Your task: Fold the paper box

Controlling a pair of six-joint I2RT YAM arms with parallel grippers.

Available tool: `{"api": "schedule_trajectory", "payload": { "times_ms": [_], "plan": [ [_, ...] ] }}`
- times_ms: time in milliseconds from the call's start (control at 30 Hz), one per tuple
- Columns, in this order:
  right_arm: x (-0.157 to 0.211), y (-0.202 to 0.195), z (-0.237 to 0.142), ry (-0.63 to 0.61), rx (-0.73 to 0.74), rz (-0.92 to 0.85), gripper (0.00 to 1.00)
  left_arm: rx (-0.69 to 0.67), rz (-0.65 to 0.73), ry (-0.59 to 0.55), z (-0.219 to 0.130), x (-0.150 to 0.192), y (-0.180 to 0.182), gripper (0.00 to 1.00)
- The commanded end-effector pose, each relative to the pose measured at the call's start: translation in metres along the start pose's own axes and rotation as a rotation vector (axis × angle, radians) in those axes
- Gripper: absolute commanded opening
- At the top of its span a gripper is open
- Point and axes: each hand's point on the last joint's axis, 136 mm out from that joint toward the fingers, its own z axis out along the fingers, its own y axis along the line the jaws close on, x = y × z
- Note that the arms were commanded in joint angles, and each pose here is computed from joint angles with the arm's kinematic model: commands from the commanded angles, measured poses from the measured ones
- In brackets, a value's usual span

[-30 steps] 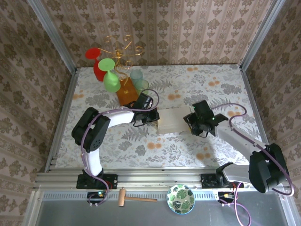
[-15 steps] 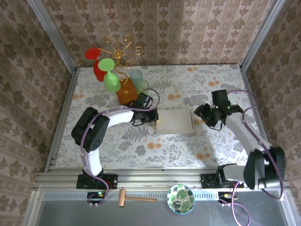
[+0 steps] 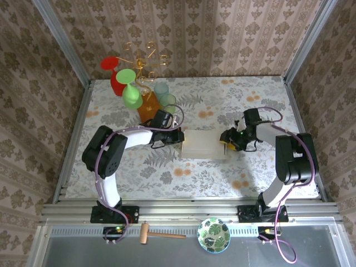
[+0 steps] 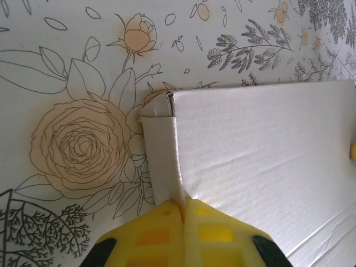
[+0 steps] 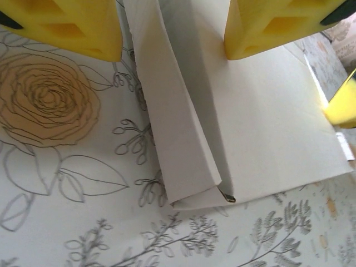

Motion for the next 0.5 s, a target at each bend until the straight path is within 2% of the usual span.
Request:
{"api": "schedule_trajectory", "payload": {
  "times_ms": [0, 133, 467],
  "plan": [
    [0.005, 0.009, -0.001, 0.02, -0.085, -0.051, 0.53, -0.195, -0.06, 0.119, 0.005, 0.043, 0.064, 0.0],
    [0.009, 0.02, -0.002, 0.034, -0.154, -0.066, 0.56, -0.203, -0.067, 0.129, 0.007, 0.046, 0.069, 0.0],
    [0.009, 0.037, 0.003, 0.041, -0.299, -0.02, 0.58, -0.213, -0.1, 0.128, 0.007, 0.049, 0.081, 0.0]
  ]
}}
